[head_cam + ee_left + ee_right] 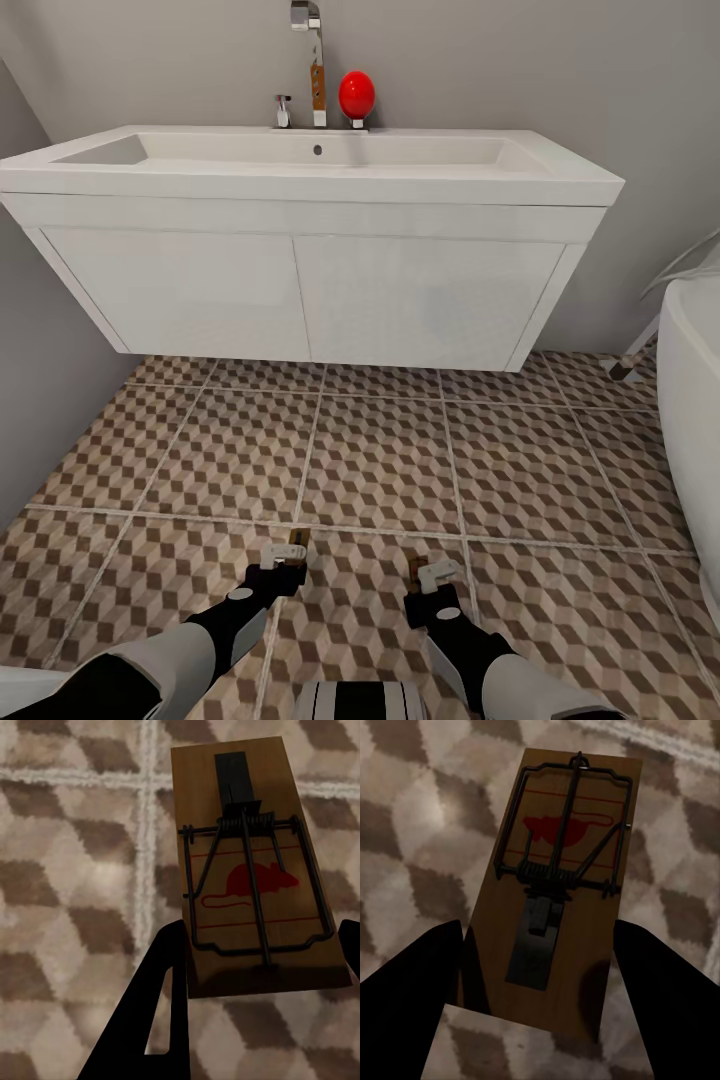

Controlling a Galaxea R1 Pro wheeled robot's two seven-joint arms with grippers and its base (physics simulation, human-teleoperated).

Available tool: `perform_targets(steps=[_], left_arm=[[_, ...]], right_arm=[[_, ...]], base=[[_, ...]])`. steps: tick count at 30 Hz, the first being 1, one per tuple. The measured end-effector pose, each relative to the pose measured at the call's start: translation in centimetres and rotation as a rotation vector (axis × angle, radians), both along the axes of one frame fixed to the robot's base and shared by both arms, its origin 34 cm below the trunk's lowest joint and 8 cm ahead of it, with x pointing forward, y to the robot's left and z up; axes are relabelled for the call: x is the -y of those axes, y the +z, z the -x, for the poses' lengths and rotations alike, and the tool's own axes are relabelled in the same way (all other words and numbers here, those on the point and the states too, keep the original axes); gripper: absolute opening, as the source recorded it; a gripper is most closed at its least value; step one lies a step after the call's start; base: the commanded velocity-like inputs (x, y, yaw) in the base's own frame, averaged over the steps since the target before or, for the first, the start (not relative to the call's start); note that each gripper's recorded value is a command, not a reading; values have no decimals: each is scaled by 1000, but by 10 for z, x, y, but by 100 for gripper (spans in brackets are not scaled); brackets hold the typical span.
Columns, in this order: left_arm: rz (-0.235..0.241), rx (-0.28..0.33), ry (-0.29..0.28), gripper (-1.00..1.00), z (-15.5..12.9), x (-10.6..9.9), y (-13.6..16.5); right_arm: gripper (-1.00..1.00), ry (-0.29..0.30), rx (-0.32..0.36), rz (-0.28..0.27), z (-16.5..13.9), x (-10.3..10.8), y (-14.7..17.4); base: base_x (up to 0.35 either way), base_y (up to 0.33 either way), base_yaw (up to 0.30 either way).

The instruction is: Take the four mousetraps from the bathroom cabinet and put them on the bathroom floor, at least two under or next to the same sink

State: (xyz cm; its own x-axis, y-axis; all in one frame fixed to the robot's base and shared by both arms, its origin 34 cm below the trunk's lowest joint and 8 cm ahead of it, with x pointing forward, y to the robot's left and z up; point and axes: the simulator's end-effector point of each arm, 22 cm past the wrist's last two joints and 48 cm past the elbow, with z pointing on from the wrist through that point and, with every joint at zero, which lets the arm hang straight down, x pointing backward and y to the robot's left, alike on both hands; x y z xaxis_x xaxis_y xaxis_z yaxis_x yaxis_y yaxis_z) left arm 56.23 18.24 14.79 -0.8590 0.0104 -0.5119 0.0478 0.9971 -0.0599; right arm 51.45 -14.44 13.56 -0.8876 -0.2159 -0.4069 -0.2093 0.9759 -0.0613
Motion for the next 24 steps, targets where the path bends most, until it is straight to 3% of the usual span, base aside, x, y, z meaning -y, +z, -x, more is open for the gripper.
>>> perform_targets(steps=[18,24], left_arm=[[17,-8,9,-100,2,10,0],[-13,-27,24,-100,9,4,-10]], right_arm=[[-100,0,7,-2,-2,0,1],[-100,-1,-12,-2,5,0,-8]], base=[[0,0,0],[0,0,0]])
